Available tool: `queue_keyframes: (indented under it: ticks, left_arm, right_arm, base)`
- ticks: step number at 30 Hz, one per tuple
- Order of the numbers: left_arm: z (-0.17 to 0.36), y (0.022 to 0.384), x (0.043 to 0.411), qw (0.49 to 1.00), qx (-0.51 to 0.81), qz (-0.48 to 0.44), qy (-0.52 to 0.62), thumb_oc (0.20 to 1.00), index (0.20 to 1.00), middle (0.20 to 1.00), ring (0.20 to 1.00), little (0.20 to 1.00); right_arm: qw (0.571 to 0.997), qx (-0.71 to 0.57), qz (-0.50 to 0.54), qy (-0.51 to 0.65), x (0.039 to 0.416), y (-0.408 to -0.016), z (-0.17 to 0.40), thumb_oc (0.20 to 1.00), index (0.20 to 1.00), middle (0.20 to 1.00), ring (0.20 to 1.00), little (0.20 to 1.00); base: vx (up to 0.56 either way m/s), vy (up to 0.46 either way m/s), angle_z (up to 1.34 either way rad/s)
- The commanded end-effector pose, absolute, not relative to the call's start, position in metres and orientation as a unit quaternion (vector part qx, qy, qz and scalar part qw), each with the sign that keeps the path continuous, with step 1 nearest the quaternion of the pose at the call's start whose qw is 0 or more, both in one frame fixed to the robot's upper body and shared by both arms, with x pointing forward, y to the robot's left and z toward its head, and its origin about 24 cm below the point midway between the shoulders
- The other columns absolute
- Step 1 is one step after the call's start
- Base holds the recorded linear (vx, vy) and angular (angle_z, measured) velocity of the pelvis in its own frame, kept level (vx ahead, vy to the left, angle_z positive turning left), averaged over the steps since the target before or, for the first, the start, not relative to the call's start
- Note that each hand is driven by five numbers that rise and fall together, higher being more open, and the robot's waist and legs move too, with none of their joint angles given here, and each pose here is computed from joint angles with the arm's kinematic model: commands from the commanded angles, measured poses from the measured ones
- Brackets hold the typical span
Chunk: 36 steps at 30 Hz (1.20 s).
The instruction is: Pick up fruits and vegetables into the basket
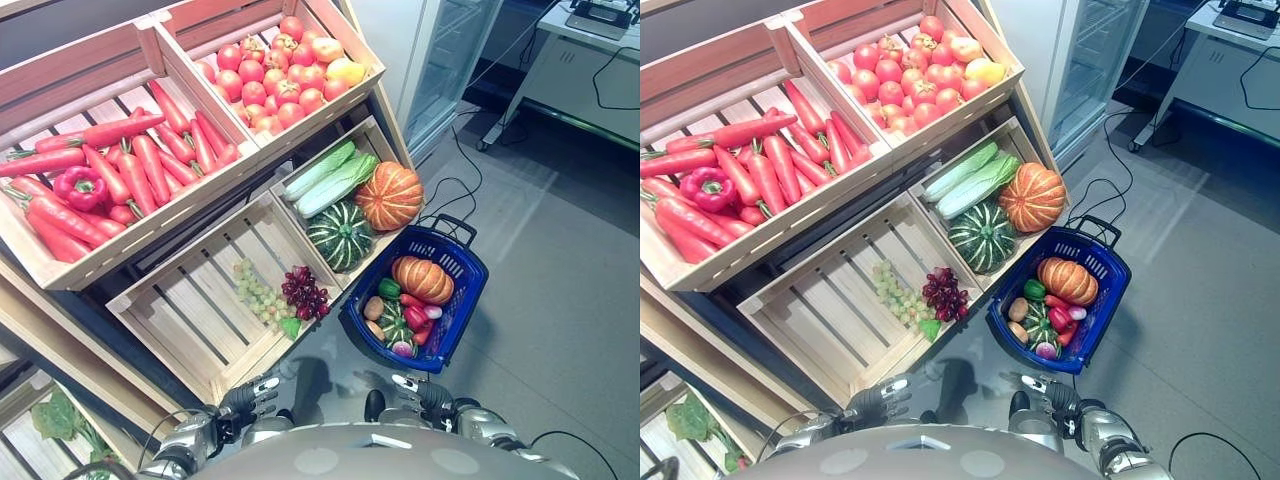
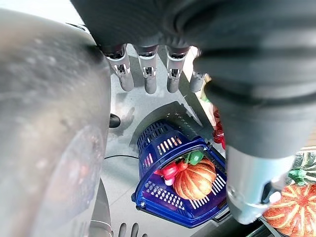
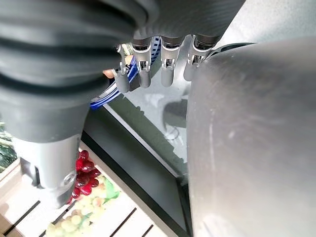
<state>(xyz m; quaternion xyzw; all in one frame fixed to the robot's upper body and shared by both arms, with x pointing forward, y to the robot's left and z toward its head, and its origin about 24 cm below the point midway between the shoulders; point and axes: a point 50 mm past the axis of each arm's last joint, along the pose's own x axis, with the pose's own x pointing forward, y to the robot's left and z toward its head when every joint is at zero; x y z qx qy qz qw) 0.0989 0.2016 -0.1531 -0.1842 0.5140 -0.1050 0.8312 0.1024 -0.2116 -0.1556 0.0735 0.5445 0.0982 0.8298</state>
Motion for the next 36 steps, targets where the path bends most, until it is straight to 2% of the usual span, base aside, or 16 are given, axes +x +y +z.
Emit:
queue_keyframes:
  ticks: [1, 6, 12, 16, 21, 24, 29, 33, 35, 36]
  left_arm:
    - [-0.155, 0.194, 0.108, 0.838, -0.164, -0.114, 0.507, 1.000, 1.000, 1.000, 1.000, 1.000]
    - [-0.147, 0.197, 0.124, 0.878, -0.103, -0.121, 0.452, 1.000, 1.000, 1.000, 1.000, 1.000]
    - [-0.115, 0.202, 0.168, 0.949, 0.086, -0.102, 0.285, 1.000, 1.000, 1.000, 1.000, 1.000]
    - [-0.083, 0.198, 0.191, 0.952, 0.232, -0.131, 0.151, 1.000, 1.000, 1.000, 1.000, 1.000]
    - [-0.058, 0.205, 0.206, 0.912, 0.389, -0.122, 0.048, 1.000, 1.000, 1.000, 1.000, 1.000]
    - [-0.042, 0.217, 0.219, 0.873, 0.481, -0.079, -0.008, 1.000, 1.000, 1.000, 1.000, 1.000]
    - [-0.027, 0.228, 0.239, 0.827, 0.560, -0.012, -0.048, 1.000, 1.000, 1.000, 1.000, 1.000]
    - [-0.023, 0.234, 0.249, 0.770, 0.633, 0.024, -0.069, 1.000, 1.000, 1.000, 1.000, 1.000]
    - [-0.019, 0.237, 0.256, 0.726, 0.683, 0.031, -0.077, 1.000, 1.000, 1.000, 1.000, 1.000]
    - [-0.018, 0.237, 0.257, 0.723, 0.685, 0.033, -0.080, 1.000, 1.000, 1.000, 1.000, 1.000]
  right_arm:
    - [0.824, 0.074, 0.123, 0.548, 0.103, -0.199, -0.159, 1.000, 1.000, 1.000, 1.000, 1.000]
    - [0.841, 0.067, 0.120, 0.524, 0.109, -0.200, -0.156, 1.000, 1.000, 1.000, 1.000, 1.000]
    - [0.878, 0.047, 0.135, 0.458, 0.131, -0.201, -0.145, 1.000, 1.000, 1.000, 1.000, 1.000]
    - [0.904, 0.035, 0.127, 0.408, 0.148, -0.205, -0.132, 1.000, 1.000, 1.000, 1.000, 1.000]
    - [0.929, 0.040, 0.121, 0.349, 0.166, -0.208, -0.114, 1.000, 1.000, 1.000, 1.000, 1.000]
    - [0.946, 0.043, 0.125, 0.295, 0.183, -0.208, -0.093, 1.000, 1.000, 1.000, 1.000, 1.000]
    - [0.965, 0.033, 0.136, 0.222, 0.210, -0.205, -0.062, 1.000, 1.000, 1.000, 1.000, 1.000]
    - [0.973, 0.029, 0.145, 0.180, 0.224, -0.201, -0.042, 1.000, 1.000, 1.000, 1.000, 1.000]
    - [0.976, 0.031, 0.150, 0.158, 0.230, -0.199, -0.032, 1.000, 1.000, 1.000, 1.000, 1.000]
    - [0.976, 0.030, 0.150, 0.156, 0.231, -0.199, -0.031, 1.000, 1.000, 1.000, 1.000, 1.000]
  base:
    - [0.00, 0.000, 0.00]
    - [0.00, 0.000, 0.00]
    - [0.00, 0.000, 0.00]
    - [0.02, -0.011, 0.00]
    - [0.08, -0.016, -0.02]
    - [-0.01, -0.004, -0.11]
    - [-0.10, 0.012, -0.12]
    - [-0.08, 0.008, -0.08]
    - [-0.06, -0.005, -0.07]
    - [-0.04, 0.007, -0.06]
